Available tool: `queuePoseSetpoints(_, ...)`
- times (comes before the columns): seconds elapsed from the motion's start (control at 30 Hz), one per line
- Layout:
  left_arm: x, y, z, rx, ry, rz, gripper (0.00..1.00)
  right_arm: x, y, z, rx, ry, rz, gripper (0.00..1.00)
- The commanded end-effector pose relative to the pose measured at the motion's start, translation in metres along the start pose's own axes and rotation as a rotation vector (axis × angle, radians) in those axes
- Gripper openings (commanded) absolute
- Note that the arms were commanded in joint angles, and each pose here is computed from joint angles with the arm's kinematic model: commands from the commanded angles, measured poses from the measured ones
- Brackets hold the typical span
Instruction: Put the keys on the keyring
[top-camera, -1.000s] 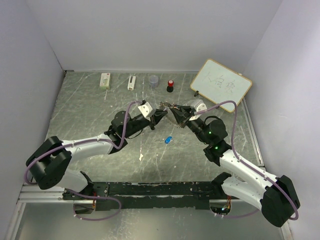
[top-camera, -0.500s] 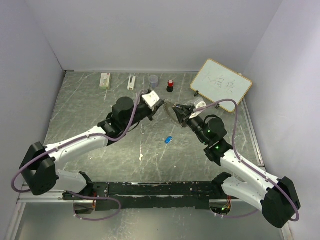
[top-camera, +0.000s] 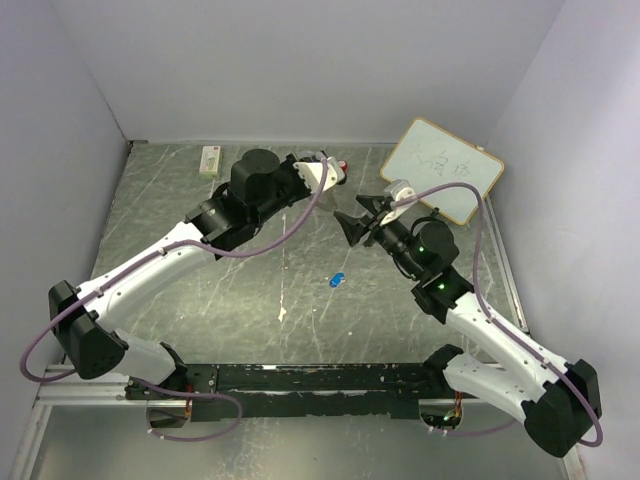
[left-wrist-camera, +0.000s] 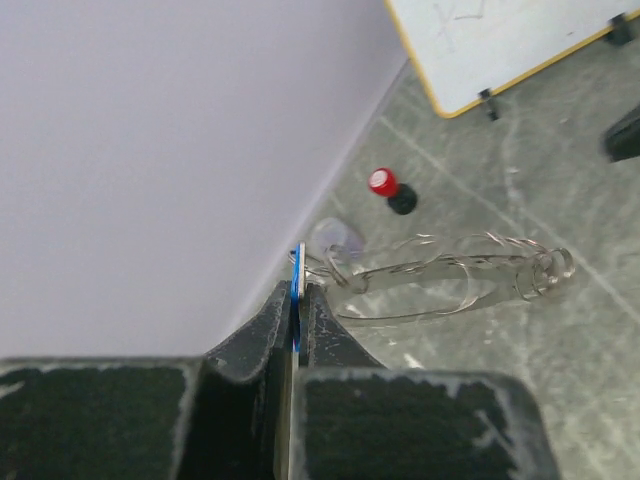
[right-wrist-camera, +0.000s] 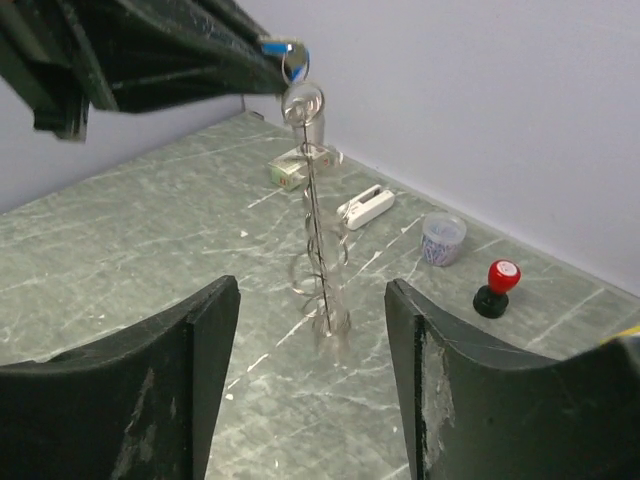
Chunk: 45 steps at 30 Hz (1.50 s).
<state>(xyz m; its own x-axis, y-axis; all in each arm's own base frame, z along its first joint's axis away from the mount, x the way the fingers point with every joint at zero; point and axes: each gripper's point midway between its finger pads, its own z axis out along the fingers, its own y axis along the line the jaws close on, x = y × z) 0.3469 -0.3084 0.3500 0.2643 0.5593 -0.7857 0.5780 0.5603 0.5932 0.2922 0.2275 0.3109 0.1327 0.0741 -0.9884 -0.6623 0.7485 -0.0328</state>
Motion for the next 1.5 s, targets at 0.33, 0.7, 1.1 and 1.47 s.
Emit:
queuePoseSetpoints(0.33,-0.079,0.049,-0.038,-0.016,-0.226,0.212,0.07,-0.053,-0.032,-0.017,0.161,-0.008,-0.079,0.64)
queuePoseSetpoints(0.7,-0.107,0.038,-0.062,0.169,-0.324,0.165,0.07,-0.095,-0.025,-0.010,0.069,-0.012,-0.164,0.66)
queuePoseSetpoints(1.1,-0.106,0.027,-0.084,0.257,-0.347,0.158,0.07,-0.144,-0.010,-0.008,-0.013,-0.097,-0.181,0.57)
queuePoseSetpoints(1.47,-0.116,0.026,-0.100,0.276,-0.404,0.166,0.07,-0.150,-0.002,-0.011,-0.068,-0.136,-0.279,0.58)
